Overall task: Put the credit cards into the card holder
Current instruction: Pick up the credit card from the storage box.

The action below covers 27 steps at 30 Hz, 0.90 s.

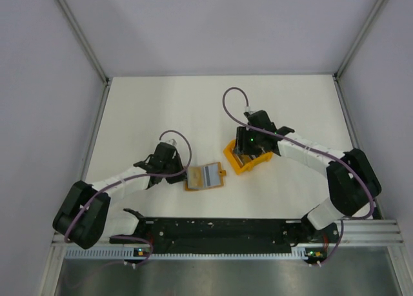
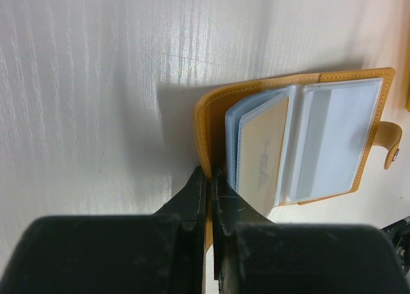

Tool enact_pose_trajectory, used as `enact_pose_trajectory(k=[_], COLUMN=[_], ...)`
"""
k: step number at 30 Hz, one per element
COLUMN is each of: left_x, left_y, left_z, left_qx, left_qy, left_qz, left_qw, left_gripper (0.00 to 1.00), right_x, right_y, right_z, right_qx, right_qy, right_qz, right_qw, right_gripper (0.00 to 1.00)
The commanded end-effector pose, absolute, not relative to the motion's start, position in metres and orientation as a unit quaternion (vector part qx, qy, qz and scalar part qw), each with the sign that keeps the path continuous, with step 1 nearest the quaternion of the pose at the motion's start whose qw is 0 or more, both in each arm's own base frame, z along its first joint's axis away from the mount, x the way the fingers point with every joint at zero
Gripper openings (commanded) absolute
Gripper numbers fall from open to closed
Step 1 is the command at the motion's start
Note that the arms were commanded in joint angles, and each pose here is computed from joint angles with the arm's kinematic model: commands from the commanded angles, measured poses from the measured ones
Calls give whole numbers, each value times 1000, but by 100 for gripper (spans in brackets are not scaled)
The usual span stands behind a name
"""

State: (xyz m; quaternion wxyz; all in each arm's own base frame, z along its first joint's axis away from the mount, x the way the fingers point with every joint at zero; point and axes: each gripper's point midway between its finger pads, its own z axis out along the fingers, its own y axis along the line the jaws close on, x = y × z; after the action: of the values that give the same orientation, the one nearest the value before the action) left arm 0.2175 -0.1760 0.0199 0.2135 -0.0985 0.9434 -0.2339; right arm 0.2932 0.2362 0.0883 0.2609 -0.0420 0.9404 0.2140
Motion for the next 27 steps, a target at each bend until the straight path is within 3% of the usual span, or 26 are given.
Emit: enact_pose_trajectory(k=[1, 11, 27], left_x=[211, 213, 215], left_y=[-166, -166, -165], left_z=[6, 8, 7], left_qx=[-92, -90, -92], left_qy=[954, 954, 954], left_qz=[-208, -206, -204], left_qw=[198, 199, 198], left_gripper=[0, 0, 0], right_x=[298, 293, 296], right_y=[253, 272, 276], right_z=[92, 79, 93], right_qx=[-62, -86, -84], right_qy=[935, 932, 924], right_qz=[246, 284, 298], right_qw=[248, 210, 224], right_gripper=[50, 50, 40])
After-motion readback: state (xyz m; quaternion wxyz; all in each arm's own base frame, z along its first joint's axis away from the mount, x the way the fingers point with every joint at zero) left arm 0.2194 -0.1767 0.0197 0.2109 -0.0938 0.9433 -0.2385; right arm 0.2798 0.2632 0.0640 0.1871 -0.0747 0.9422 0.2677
